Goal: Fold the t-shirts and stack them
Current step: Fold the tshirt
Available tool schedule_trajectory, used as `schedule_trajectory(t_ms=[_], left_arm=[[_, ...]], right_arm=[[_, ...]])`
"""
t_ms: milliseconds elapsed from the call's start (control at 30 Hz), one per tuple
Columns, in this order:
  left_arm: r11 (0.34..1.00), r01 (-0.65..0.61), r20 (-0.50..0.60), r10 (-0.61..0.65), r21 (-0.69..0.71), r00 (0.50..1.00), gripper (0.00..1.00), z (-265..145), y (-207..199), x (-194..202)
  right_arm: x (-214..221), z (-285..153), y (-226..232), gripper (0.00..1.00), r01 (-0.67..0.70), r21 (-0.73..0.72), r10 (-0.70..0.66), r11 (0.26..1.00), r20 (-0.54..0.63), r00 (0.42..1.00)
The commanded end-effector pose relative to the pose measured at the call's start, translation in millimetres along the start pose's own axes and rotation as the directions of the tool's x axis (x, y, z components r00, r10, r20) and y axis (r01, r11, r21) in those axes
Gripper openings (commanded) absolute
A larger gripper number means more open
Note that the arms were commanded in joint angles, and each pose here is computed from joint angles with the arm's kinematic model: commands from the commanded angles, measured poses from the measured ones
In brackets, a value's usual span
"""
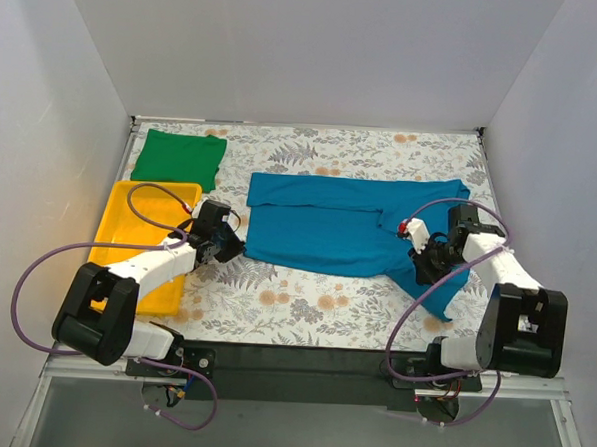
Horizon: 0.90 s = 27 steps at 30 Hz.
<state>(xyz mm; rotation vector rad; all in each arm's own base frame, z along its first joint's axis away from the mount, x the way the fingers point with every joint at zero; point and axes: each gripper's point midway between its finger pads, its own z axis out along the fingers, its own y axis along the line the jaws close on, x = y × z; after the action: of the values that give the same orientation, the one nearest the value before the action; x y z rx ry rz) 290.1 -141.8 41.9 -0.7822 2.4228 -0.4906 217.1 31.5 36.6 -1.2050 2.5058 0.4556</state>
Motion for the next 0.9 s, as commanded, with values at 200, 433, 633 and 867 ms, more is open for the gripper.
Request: schedule_trajectory(t_ms=[200,433,633,867], left_arm=[[1.0,-0.005,0.024,0.005,0.025,1.0,0.0,-6.3,-4.6,-6.0],[1.0,-0.01,0.033,0.01,0.011,0.999,0.0,-9.7,-1.5,-7.6],[1.0,-0.007,0.032,0.007,0.01,0.999,0.0,-10.2,-1.5,-7.6],[1.0,-0.012,0.034,0.011,0.012,0.999,0.0,-10.7,-2.2,-8.2]], right_arm=[[-38.6,-24.1,61.8,0.01,0.428,-0.093,-0.418,0.899,0.107,0.902],[-13.6,-14.0,126.7,0.34,0.645,-0.335,-0.668,0.686,0.06,0.742],[-24.2,-20.4,108.4,0.45,0.647,-0.236,-0.666,0.725,0.0,0.746],[-5.1,-27.6,59.1,0.38,0.408,-0.086,-0.414,0.909,-0.083,0.906]])
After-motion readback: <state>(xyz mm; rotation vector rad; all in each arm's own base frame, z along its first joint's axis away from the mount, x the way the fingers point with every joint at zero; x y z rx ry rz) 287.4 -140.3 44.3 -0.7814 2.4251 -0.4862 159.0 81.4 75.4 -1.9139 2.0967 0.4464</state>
